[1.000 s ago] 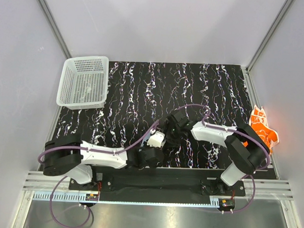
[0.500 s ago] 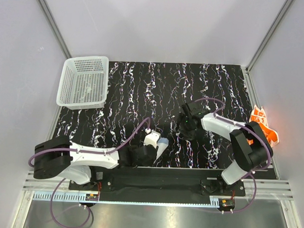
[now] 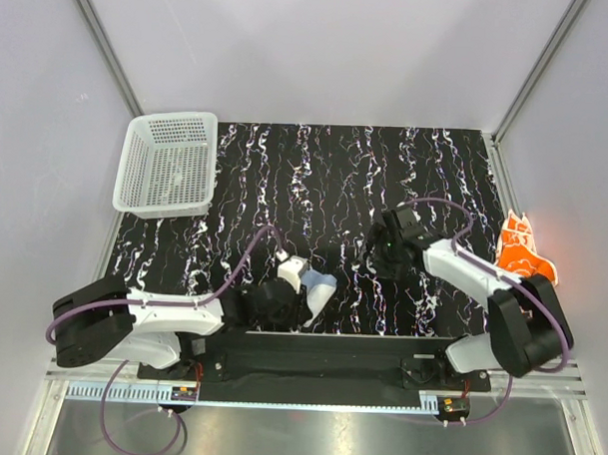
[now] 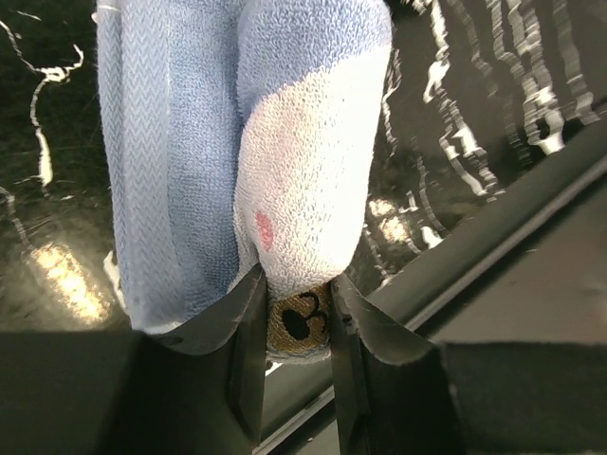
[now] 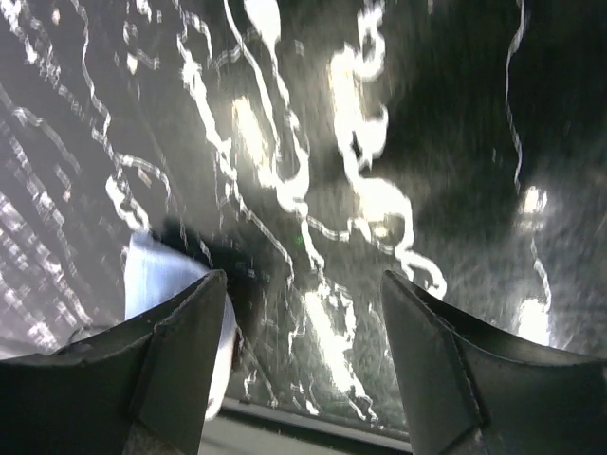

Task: Roll the towels
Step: Roll the towel

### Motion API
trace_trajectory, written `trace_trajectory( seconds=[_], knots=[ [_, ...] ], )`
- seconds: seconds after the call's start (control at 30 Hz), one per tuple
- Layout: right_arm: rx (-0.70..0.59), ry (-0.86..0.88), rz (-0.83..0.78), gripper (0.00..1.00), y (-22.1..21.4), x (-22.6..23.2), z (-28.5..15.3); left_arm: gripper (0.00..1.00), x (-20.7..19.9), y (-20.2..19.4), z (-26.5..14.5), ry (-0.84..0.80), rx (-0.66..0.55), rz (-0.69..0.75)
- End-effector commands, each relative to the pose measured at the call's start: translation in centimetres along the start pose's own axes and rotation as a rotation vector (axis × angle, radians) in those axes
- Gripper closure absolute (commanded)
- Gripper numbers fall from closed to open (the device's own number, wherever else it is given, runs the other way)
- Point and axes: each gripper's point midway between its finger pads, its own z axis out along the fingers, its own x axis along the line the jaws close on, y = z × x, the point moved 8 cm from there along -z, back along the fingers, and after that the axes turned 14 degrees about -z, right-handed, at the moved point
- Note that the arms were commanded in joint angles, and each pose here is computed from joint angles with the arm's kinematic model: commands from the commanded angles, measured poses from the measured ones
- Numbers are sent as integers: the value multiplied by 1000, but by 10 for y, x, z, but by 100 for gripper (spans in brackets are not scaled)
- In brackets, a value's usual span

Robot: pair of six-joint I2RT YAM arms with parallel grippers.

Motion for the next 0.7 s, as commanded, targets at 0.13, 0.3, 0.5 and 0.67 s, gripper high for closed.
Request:
trace_trajectory(
  seconds=[0.13,0.3,0.5,0.67],
  knots=[
    [-81,283,7,27,-37,19,-14,100,4,4,0,-188,37,-192],
    [-70,379,-51,25,-63,47,-1,100,3,8,-1,-266,43,-269],
    [-16,432,-75,25,-77,69,19,100,12,10,-5,-350,12,-417],
    [-2,435,-91,26,-81,78,25,100,32,5,-3,-360,27,-518]
  ],
)
